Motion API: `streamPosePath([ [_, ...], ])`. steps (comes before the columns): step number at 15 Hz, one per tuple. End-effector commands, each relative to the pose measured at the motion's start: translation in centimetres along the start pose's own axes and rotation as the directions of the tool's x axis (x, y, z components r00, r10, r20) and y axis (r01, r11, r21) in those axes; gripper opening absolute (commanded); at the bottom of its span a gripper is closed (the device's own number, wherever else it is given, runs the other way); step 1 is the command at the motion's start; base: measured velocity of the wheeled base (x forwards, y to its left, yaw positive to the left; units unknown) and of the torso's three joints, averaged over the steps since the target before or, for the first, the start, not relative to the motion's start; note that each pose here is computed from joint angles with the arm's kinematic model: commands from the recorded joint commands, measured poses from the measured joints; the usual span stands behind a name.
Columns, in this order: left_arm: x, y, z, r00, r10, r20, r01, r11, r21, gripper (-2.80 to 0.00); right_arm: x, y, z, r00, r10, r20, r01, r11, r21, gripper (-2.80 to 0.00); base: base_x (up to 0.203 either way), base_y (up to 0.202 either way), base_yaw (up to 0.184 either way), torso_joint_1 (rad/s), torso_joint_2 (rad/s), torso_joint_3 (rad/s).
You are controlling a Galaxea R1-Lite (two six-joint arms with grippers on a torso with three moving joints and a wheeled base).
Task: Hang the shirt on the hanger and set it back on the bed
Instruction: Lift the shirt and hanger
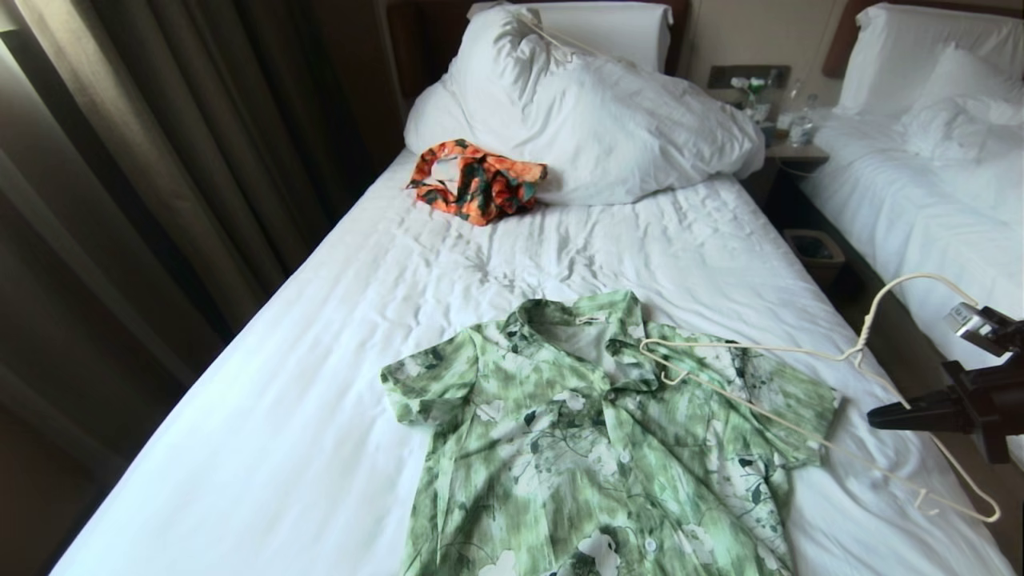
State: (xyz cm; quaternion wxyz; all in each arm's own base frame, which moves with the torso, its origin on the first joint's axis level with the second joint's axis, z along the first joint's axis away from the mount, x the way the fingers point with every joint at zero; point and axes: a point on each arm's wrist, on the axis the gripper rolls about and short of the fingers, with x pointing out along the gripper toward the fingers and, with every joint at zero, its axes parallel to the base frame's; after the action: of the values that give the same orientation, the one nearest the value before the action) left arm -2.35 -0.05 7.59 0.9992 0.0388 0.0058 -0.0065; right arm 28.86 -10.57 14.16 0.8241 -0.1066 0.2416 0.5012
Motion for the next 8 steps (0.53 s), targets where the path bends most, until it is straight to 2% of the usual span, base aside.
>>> streamPosePath([
  [1,0.0,0.0,0.0,1.000,0.000,0.002,0.000,1.000,0.001,-2.80,0.8,-0.1,1.1,1.000,0.023,0.000,-0.023,0.998,-0.062,-2.80,0.000,0.000,0.000,0.000,0.00,0.000],
  [3,0.0,0.0,0.0,1.000,0.000,0.001,0.000,1.000,0.001,-2.80,0.3,0.6,2.2,1.000,0.015,0.023,-0.013,0.998,-0.068,-2.80,0.000,0.000,0.000,0.000,0.00,0.000],
  [6,0.0,0.0,0.0,1.000,0.000,0.001,0.000,1.000,0.001,-2.80,0.6,1.6,2.9,0.981,0.070,0.183,-0.054,0.994,-0.090,-2.80,0.000,0.000,0.000,0.000,0.00,0.000],
  [8,0.0,0.0,0.0,1.000,0.000,0.001,0.000,1.000,0.001,-2.80,0.4,1.6,3.5,0.955,0.076,0.285,-0.023,0.983,-0.183,-2.80,0.000,0.000,0.000,0.000,0.00,0.000],
])
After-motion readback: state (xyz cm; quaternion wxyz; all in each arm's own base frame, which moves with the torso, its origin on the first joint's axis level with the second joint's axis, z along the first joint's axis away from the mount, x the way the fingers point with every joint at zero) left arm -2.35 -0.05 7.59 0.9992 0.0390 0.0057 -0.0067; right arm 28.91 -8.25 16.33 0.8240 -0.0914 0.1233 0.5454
